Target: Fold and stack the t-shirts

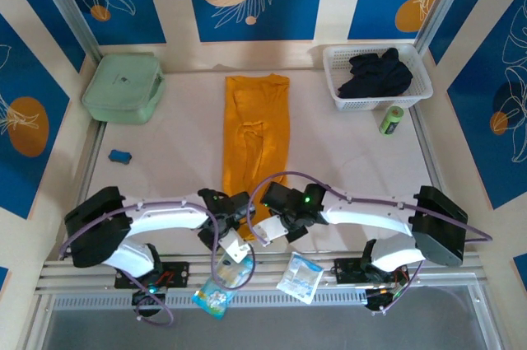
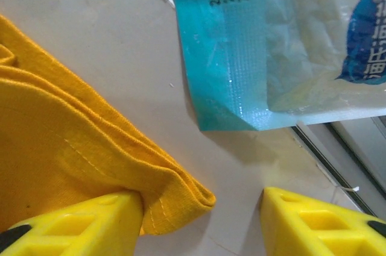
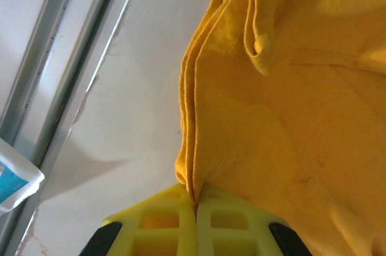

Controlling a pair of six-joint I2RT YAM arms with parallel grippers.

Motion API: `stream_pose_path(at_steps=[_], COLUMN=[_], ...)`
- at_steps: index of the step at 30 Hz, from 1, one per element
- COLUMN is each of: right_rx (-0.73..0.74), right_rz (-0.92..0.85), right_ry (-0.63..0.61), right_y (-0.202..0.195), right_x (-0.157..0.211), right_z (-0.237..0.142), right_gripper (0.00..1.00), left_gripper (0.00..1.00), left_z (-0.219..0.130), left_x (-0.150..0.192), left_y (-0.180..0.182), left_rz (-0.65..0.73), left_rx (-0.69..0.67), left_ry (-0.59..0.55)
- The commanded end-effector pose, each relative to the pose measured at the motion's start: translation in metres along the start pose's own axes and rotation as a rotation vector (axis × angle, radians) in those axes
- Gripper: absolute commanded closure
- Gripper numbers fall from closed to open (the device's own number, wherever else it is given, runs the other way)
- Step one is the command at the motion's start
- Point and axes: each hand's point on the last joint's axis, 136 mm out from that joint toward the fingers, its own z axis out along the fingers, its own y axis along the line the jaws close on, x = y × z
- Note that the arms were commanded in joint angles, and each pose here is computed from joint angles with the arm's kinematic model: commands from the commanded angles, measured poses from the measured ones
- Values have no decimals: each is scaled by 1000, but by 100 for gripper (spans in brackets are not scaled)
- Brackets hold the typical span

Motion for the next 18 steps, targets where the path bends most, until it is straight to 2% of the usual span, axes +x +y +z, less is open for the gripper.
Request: stream_pose_path(at_steps=[1, 11, 15, 18], right_rx=[9, 34, 45, 50], right_rz=[23, 23, 23, 25], right_ry=[-15, -37, -41, -47], right_y=[2, 7, 7, 7], right_x=[-4, -2, -1, -1], right_z=[-11, -18, -19, -19], right_gripper=[100, 100, 100, 100], left_gripper=[46, 57, 69, 84], left_z=[29, 65, 63, 59], left_x=[-7, -15, -18, -16], left_y=[42, 88, 99, 100], left_rz=[-15, -67, -83, -91], left_rx=[-117, -142, -152, -164], left_ry=[-25, -18, -28, -30])
